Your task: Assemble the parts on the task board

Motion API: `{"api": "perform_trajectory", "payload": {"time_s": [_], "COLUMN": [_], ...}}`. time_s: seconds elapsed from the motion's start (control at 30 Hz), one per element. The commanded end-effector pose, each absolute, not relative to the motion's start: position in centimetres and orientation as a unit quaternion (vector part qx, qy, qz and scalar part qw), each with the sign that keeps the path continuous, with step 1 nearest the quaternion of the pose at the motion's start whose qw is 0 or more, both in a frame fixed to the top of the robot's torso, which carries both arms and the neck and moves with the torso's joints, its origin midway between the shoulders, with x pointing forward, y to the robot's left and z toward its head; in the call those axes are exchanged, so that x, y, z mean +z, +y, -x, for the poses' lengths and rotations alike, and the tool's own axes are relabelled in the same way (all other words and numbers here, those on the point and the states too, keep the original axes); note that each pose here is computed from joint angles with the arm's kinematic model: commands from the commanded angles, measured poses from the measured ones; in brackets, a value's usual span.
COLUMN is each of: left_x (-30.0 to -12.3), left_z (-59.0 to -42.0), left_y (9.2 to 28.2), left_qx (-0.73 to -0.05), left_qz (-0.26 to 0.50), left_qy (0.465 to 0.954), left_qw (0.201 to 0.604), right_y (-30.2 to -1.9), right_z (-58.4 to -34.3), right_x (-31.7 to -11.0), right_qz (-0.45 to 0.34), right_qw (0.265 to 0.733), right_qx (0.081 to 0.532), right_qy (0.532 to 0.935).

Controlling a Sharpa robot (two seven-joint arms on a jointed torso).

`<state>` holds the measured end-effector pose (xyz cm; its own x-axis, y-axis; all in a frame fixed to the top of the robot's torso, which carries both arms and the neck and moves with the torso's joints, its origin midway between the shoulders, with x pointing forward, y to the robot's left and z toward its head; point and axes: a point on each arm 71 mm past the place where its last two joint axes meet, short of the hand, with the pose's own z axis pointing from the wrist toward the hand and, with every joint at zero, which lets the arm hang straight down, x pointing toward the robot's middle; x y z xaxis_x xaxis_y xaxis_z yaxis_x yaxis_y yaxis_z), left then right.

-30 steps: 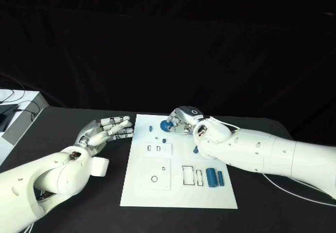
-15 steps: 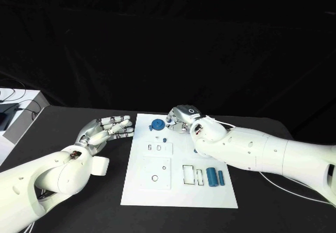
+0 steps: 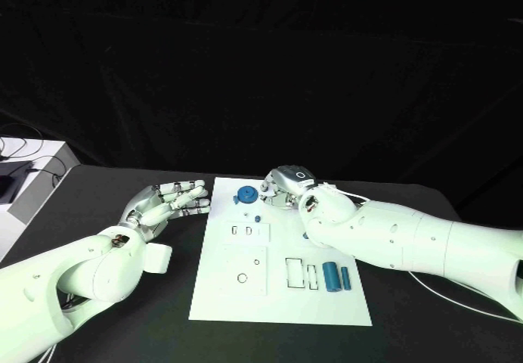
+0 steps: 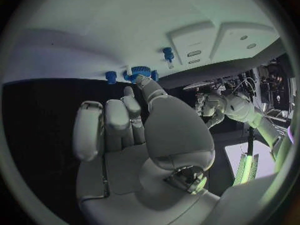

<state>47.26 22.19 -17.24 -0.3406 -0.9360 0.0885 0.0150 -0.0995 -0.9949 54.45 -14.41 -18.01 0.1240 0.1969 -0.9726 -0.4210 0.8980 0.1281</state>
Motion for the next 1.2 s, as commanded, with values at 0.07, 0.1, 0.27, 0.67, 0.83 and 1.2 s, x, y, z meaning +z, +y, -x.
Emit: {"api": "perform_trajectory", "payload": {"time_s": [0.07,0.1,0.27,0.67,0.83,1.2], "left_x": [-17.1,-17.1,-17.2,-17.1,-17.0,-16.8], "left_z": [-47.2,-47.2,-47.3,-47.3,-47.2,-47.2], "left_y": [22.0,22.0,22.0,21.8,21.6,21.5], "left_qx": [-0.617,-0.617,-0.617,-0.618,-0.621,-0.623], "left_qz": [0.415,0.415,0.415,0.414,0.411,0.408], "left_qy": [0.547,0.547,0.546,0.547,0.547,0.546], "left_qw": [0.385,0.385,0.386,0.384,0.383,0.383], "right_y": [-14.3,-14.3,-14.4,-13.5,-13.0,-12.3], "right_z": [-54.2,-54.2,-54.6,-55.8,-56.3,-57.1], "right_x": [-17.8,-17.8,-18.0,-18.5,-18.6,-18.4], "right_qz": [0.08,0.076,0.04,0.006,0.0,-0.01], "right_qw": [0.752,0.751,0.734,0.697,0.691,0.687], "right_qx": [0.226,0.229,0.248,0.262,0.258,0.252], "right_qy": [0.614,0.615,0.631,0.667,0.675,0.681]}}
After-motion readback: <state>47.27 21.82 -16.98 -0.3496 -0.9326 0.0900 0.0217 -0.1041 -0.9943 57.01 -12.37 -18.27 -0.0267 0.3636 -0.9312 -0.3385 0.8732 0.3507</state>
